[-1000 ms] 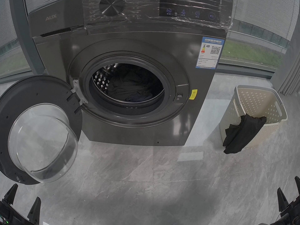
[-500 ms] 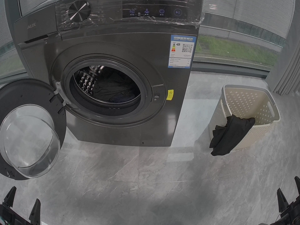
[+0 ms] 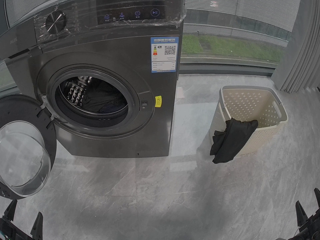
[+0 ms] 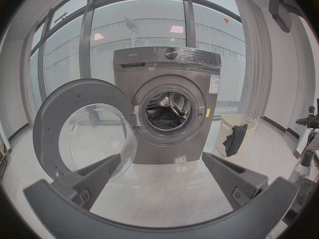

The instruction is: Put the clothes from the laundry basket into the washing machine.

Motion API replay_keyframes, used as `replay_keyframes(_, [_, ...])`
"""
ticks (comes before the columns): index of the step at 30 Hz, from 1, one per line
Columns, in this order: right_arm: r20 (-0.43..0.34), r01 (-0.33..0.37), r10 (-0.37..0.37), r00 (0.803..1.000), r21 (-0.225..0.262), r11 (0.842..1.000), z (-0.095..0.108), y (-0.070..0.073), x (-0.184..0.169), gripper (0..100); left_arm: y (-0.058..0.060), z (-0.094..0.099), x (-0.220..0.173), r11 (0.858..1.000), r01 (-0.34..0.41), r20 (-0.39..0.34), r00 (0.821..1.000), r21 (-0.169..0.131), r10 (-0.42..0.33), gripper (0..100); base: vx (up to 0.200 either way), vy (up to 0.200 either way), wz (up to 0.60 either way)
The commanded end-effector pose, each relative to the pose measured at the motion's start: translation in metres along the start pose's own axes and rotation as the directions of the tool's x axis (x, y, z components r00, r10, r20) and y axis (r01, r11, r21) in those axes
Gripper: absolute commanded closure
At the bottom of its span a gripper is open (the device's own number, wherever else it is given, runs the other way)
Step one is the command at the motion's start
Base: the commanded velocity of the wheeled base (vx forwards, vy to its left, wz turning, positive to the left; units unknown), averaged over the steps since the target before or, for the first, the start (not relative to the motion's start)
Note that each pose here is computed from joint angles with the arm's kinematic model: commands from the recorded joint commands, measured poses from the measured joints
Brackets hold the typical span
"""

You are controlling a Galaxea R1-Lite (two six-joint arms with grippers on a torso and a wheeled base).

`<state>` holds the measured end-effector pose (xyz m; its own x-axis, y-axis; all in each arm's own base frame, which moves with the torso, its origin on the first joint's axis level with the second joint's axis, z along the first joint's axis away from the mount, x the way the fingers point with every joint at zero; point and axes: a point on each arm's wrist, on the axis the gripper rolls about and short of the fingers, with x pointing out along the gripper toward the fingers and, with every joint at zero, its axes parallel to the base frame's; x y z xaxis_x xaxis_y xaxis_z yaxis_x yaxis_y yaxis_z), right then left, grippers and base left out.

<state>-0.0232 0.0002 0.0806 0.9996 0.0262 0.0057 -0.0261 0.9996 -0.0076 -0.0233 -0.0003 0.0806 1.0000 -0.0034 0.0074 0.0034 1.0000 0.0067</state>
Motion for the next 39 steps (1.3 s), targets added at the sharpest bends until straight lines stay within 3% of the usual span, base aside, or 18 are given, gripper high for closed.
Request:
replay_keyframes(1, [-0.006,0.000,0.000,1.000,0.000,1.000,-0.005,0.000,0.000,0,0.000,-0.005,0.001,1.000,0.000,-0.009,1.000,-0.001,0.000,0,0.000,-0.200,0.00])
replay_keyframes(26, [0.005,0.011,-0.011,1.000,0.007,1.000,-0.003,0.000,0.000,0,0.000,-0.005,0.001,1.000,0.000,-0.009,1.000,-0.005,0.000,0,0.000,-0.200,0.00])
replay_keyframes(27, [0.083,0.007,-0.008,0.997,0.013,1.000,0.012,0.000,-0.004,0,0.000,-0.005,0.001,1.000,0.000,-0.009,1.000,-0.005,0.000,0,0.000,0.000,0.00])
replay_keyframes(28, [0.094,0.004,-0.005,0.996,0.012,1.000,0.015,0.000,-0.004,0,0.000,-0.005,0.001,1.000,0.000,-0.009,1.000,-0.005,0.000,0,0.000,0.000,0.00])
replay_keyframes(29, [0.188,-0.002,-0.003,0.982,0.026,1.000,0.040,0.000,-0.014,0,0.000,-0.005,0.001,1.000,-0.002,-0.009,1.000,-0.004,0.002,0,0.000,0.000,0.00])
replay_keyframes(30, [0.197,-0.006,0.000,0.980,0.030,1.000,0.050,0.000,-0.016,0,0.000,-0.005,0.001,1.000,0.000,-0.009,1.000,-0.002,0.000,0,0.000,0.000,0.00])
replay_keyframes(33, [0.134,-0.022,0.017,0.991,0.030,0.999,0.062,-0.001,-0.012,0,0.000,-0.005,0.001,1.000,-0.002,-0.009,1.000,0.001,0.002,0,0.000,0.000,0.00])
replay_keyframes(34, [0.036,-0.062,0.061,0.997,0.038,0.997,0.066,0.000,-0.002,0,0.000,-0.005,0.001,1.000,-0.002,-0.009,1.000,-0.004,0.002,0,0.000,0.000,0.00])
replay_keyframes(35, [0.028,-0.067,0.066,0.997,0.038,0.997,0.066,0.000,-0.001,0,0.000,-0.005,0.001,1.000,-0.002,-0.009,1.000,-0.004,0.002,0,0.000,0.000,0.00])
replay_keyframes(36, [-0.052,-0.105,0.107,0.993,0.044,0.993,0.068,0.000,0.011,0,0.000,-0.005,0.001,1.000,0.000,-0.009,1.000,-0.005,0.000,0,0.000,-0.200,0.00])
replay_keyframes(39, [-0.164,-0.136,0.143,0.976,0.053,0.989,0.072,0.001,0.032,0,0.000,-0.005,0.001,1.000,0.000,-0.009,1.000,-0.005,0.000,0,0.000,-0.200,0.00])
